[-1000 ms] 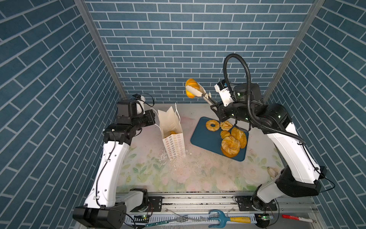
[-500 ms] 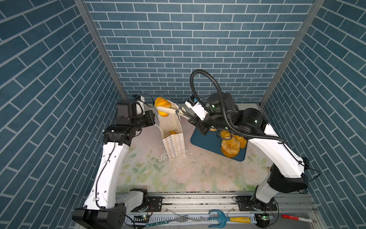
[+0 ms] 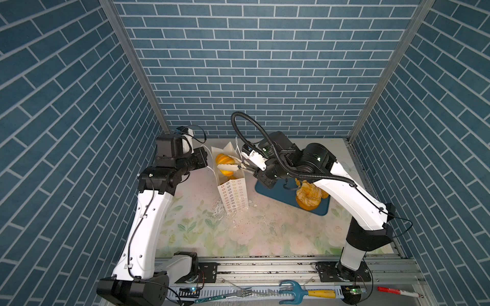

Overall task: Place the fake bread into the paper bag
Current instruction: 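Open the tongs to drop the striped bun into the bag, then move the tongs back to the tray and pinch the ring donut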

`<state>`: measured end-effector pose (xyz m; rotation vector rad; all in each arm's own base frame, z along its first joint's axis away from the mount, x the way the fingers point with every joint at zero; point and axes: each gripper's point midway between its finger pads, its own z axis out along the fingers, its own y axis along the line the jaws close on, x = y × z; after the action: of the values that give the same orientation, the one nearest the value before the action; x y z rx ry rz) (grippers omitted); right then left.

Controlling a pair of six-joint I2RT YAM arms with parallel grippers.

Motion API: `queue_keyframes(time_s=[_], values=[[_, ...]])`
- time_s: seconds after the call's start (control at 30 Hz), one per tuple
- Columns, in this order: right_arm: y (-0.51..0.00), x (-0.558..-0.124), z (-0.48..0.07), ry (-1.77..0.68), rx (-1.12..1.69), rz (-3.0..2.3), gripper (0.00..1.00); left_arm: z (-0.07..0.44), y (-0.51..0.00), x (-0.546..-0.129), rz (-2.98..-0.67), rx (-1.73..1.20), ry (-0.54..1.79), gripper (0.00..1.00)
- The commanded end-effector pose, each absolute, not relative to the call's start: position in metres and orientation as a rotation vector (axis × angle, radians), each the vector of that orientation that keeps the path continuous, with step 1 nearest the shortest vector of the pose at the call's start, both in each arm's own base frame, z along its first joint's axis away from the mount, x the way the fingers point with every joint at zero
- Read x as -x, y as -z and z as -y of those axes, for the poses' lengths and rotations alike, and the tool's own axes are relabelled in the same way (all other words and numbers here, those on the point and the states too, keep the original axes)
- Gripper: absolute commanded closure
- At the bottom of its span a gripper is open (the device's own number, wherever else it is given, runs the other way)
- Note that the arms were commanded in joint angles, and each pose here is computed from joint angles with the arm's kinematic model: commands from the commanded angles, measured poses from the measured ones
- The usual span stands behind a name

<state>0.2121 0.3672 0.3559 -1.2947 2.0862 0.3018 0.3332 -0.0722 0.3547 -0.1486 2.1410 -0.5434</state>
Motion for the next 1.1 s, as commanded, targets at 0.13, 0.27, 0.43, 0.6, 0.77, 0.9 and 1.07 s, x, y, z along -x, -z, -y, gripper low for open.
queue_keyframes(time_s=[0.13,0.27,0.43,0.6,0.77,0.9,1.07], values=[[-0.354,-0.212,-0.362,-0.274,1.343,-2.102,0.64,0.069,-0.358,-0.329,-2.131,0.148,0.531,1.0],[-0.362,-0.214,-0.362,-0.27,1.327,-2.081,0.57,0.07,-0.358,-0.33,-2.131,0.148,0.534,1.0],[-0.382,-0.215,-0.36,-0.293,1.29,-2.026,0.56,0.07,-0.358,-0.331,-2.133,0.147,0.534,1.0],[-0.415,-0.215,-0.356,-0.336,1.224,-1.926,0.57,0.071,-0.358,-0.335,-2.136,0.146,0.535,1.0],[-0.454,-0.223,-0.336,-0.341,1.098,-1.825,0.59,0.071,-0.359,-0.336,-2.135,0.143,0.536,1.0],[-0.48,-0.237,-0.306,-0.323,0.941,-1.786,0.59,0.071,-0.358,-0.335,-2.138,0.142,0.534,1.0],[-0.49,-0.264,-0.254,-0.247,0.699,-1.814,0.59,0.071,-0.356,-0.336,-2.142,0.143,0.533,1.0]])
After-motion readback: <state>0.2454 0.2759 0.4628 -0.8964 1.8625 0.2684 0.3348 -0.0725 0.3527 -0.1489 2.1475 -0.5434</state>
